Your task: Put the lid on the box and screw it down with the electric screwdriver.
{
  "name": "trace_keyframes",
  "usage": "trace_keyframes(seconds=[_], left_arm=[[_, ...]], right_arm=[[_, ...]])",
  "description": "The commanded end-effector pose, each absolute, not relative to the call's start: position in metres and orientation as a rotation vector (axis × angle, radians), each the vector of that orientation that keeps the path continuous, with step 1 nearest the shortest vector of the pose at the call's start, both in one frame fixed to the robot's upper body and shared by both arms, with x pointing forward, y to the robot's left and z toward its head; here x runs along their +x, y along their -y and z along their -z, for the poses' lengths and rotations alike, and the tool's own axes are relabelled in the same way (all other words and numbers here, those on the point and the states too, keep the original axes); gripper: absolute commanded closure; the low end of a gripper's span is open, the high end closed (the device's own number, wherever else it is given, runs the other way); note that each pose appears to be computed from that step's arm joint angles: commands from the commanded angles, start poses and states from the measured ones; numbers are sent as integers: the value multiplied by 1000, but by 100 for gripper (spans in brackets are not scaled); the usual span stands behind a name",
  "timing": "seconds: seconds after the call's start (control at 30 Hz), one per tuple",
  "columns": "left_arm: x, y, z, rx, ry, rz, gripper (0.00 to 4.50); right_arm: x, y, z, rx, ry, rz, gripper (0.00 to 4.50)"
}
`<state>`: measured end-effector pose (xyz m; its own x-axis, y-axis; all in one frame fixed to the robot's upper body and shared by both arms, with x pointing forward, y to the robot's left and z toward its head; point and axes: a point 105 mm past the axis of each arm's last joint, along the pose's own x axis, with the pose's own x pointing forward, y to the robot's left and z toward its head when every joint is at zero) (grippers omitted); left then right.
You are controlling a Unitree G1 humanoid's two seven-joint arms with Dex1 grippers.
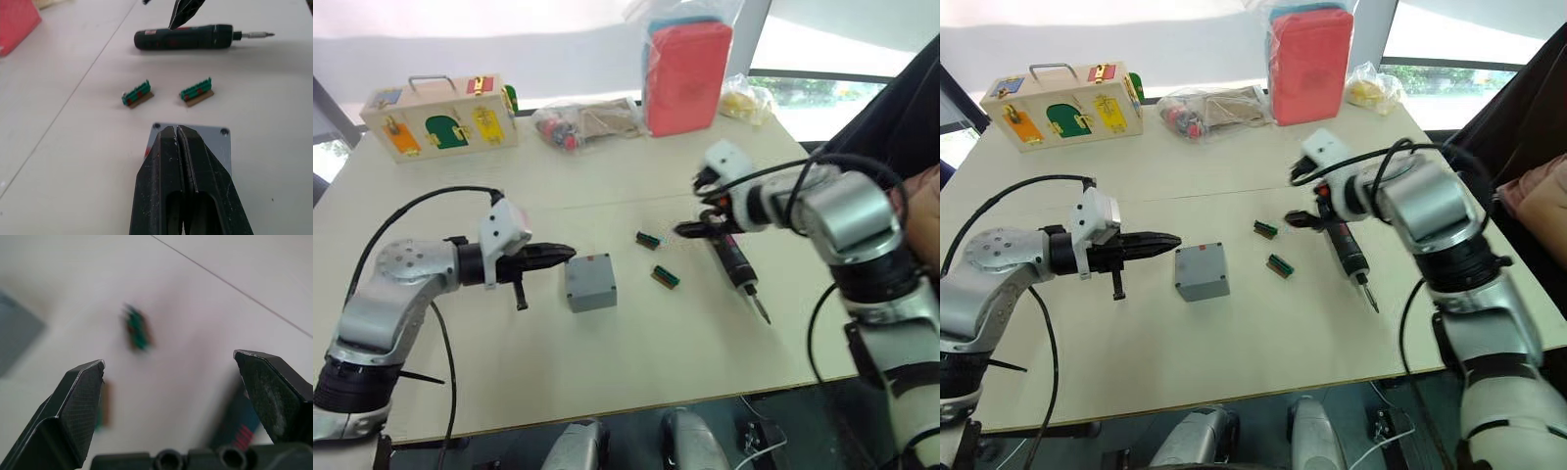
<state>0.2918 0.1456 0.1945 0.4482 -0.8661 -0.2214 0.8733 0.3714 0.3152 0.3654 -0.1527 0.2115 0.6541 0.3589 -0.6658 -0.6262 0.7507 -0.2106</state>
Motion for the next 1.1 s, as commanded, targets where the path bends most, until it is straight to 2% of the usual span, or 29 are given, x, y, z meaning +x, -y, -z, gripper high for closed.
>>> trace_keyframes(seconds=[0.03, 0.3, 0.5, 0.9, 1.0, 1.1], left_arm=[[291, -138, -198, 428, 24, 1136, 450], [290, -127, -195, 418, 67, 1162, 450], [286, -126, -194, 426, 74, 1174, 450], [287, -124, -194, 419, 87, 1148, 450], [287, -125, -193, 420, 86, 1141, 450], [288, -123, -194, 417, 89, 1141, 450]], right_arm=[[358, 167, -215, -404, -770, -546, 2], [348, 195, -193, -325, -1055, -451, 2], [348, 197, -169, -265, -1174, -429, 2], [353, 188, -132, -308, -1254, -432, 2], [353, 187, -130, -305, -1268, -427, 60], [354, 187, -127, -308, -1273, -411, 154]])
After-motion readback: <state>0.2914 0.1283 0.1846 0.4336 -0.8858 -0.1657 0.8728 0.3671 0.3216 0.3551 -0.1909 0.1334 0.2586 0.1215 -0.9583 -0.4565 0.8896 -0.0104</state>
